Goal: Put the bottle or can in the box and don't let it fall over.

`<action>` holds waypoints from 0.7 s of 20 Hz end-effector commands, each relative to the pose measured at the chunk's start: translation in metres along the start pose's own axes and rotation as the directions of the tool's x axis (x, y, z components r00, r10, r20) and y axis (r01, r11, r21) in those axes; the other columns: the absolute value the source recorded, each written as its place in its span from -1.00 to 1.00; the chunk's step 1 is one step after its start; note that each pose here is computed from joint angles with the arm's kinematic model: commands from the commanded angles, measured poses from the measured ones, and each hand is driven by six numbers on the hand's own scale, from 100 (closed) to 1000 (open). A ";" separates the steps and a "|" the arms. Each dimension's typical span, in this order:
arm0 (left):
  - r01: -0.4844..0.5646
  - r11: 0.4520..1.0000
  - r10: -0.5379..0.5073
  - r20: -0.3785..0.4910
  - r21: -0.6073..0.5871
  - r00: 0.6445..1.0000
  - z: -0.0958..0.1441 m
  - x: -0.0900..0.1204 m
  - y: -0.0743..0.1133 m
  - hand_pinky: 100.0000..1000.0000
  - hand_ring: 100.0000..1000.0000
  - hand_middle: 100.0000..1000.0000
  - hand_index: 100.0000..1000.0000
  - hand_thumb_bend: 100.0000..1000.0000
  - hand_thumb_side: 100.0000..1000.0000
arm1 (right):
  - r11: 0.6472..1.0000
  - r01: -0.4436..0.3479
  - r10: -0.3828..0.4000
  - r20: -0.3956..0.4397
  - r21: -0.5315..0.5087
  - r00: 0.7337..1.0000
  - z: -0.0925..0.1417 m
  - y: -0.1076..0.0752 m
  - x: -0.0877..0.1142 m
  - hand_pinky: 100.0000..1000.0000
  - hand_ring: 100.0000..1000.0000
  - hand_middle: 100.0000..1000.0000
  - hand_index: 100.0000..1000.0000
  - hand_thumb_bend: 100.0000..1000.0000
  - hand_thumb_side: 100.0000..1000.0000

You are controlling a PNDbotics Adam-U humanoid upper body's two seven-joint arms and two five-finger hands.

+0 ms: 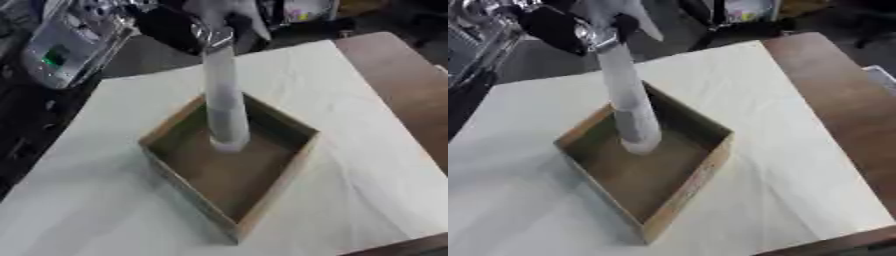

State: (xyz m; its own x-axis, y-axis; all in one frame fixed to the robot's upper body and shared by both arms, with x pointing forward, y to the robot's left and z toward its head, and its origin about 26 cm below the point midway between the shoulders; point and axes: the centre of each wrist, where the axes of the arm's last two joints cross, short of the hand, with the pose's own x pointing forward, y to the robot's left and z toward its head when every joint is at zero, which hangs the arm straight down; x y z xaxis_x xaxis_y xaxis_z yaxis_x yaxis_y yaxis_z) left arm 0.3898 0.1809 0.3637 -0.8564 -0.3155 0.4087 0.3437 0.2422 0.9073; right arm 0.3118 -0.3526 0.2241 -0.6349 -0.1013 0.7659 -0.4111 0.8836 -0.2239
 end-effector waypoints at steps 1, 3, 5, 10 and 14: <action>0.120 0.992 -0.121 -0.023 -0.040 0.992 0.006 -0.001 0.006 0.52 -0.24 0.95 0.87 -0.56 0.45 | 1.000 -0.019 0.018 0.018 0.016 1.000 -0.005 -0.001 0.010 1.00 1.00 1.00 0.97 -1.00 -0.11; 0.193 0.978 -0.197 -0.048 -0.082 0.979 0.008 -0.008 0.003 0.66 -0.03 1.00 0.95 -0.27 0.83 | 1.000 -0.015 0.014 0.020 0.014 1.000 -0.006 -0.001 0.010 1.00 1.00 1.00 0.97 -1.00 -0.11; 0.242 0.963 -0.251 -0.070 -0.116 0.965 0.011 -0.016 0.001 0.71 0.09 1.00 0.98 -0.15 0.89 | 1.000 -0.013 0.012 0.023 0.017 1.000 -0.007 0.000 0.010 1.00 1.00 1.00 0.97 -1.00 -0.11; 0.282 0.946 -0.300 -0.102 -0.161 0.948 0.017 -0.027 -0.001 0.70 0.13 1.00 0.96 -0.27 0.79 | 1.000 -0.017 0.017 0.017 0.014 1.000 -0.004 -0.001 0.010 1.00 1.00 1.00 0.97 -1.00 -0.11; 0.255 0.952 -0.273 -0.098 -0.167 0.957 0.023 -0.030 0.000 0.65 0.04 1.00 0.95 -0.39 0.76 | 1.000 -0.021 0.021 0.011 0.009 1.000 -0.002 -0.002 0.009 1.00 1.00 1.00 0.97 -1.00 -0.12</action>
State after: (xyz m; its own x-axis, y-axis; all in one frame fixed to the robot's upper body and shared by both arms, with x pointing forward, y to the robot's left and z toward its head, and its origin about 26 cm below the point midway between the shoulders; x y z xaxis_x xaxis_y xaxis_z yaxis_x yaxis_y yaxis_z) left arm 0.4108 0.2011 0.3348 -0.8771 -0.4458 0.1788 0.2029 -0.0065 0.9792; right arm 0.3113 -0.3526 0.2216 -0.6262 -0.1027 0.7729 -0.4114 0.8856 -0.2157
